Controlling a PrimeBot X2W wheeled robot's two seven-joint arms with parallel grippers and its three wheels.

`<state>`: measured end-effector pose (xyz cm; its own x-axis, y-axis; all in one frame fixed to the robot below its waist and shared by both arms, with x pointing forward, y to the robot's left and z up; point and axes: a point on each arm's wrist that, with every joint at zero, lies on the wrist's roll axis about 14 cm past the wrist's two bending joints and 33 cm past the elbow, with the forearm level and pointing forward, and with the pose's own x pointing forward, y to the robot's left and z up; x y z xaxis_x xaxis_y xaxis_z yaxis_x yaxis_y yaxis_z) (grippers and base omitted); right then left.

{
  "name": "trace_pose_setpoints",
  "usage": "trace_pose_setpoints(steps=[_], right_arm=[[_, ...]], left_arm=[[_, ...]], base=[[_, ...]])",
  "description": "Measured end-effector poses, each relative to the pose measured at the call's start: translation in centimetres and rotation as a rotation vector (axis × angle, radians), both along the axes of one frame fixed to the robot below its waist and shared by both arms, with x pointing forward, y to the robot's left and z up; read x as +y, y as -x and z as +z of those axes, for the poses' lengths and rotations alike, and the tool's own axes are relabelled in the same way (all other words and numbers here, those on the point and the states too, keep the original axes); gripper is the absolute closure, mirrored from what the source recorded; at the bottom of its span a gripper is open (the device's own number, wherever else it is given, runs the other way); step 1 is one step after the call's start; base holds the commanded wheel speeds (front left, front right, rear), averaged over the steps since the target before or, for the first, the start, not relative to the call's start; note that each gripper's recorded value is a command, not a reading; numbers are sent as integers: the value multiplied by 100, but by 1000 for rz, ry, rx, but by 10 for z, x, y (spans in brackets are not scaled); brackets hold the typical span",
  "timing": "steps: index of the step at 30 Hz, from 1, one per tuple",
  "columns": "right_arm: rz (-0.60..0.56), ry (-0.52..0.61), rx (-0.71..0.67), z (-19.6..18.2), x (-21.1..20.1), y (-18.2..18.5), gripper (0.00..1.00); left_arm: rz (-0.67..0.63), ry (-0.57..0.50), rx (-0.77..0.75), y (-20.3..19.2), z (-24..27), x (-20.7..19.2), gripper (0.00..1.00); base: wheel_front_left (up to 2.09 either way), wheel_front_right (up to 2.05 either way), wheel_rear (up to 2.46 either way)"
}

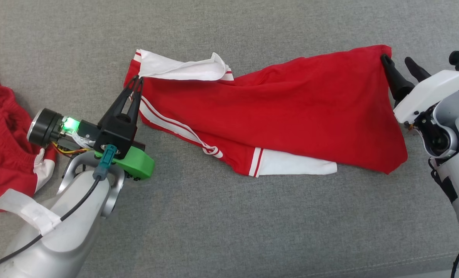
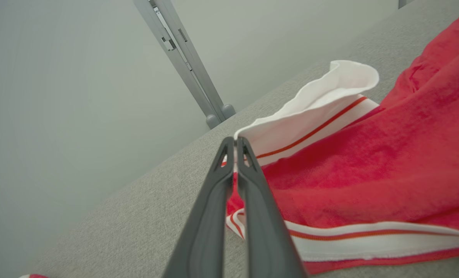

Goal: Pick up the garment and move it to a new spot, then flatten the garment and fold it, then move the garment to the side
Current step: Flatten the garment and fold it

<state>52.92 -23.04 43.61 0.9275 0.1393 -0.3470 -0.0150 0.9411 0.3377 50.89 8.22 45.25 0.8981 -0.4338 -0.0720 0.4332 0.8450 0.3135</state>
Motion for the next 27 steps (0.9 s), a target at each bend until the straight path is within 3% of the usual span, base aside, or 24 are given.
trace_pose_setpoints(steps=[12,14,16,18,19,20,27], right_arm=[[32,-14,67,-10,4,-17,0],[28,-21,81,-14,4,-19,14],[22,-35,89,-17,4,-21,43],[19,-35,83,-17,3,-24,65],[15,-36,76,-16,2,-27,94],[12,-34,64,-15,1,-29,100],[33,-54,19,-10,10,-36,100]], left_arm=[[16,-12,21,2,-6,9,100],[19,-18,25,2,-8,11,100],[19,-20,30,2,-10,11,100],[21,-24,33,2,-12,13,100],[22,-27,35,1,-13,14,100],[22,-29,38,1,-14,15,100],[17,-33,36,-2,-16,14,100]], base=[[0,0,0],[0,0,0],[0,0,0],[0,0,0],[0,0,0],[0,0,0],[0,0,0]])
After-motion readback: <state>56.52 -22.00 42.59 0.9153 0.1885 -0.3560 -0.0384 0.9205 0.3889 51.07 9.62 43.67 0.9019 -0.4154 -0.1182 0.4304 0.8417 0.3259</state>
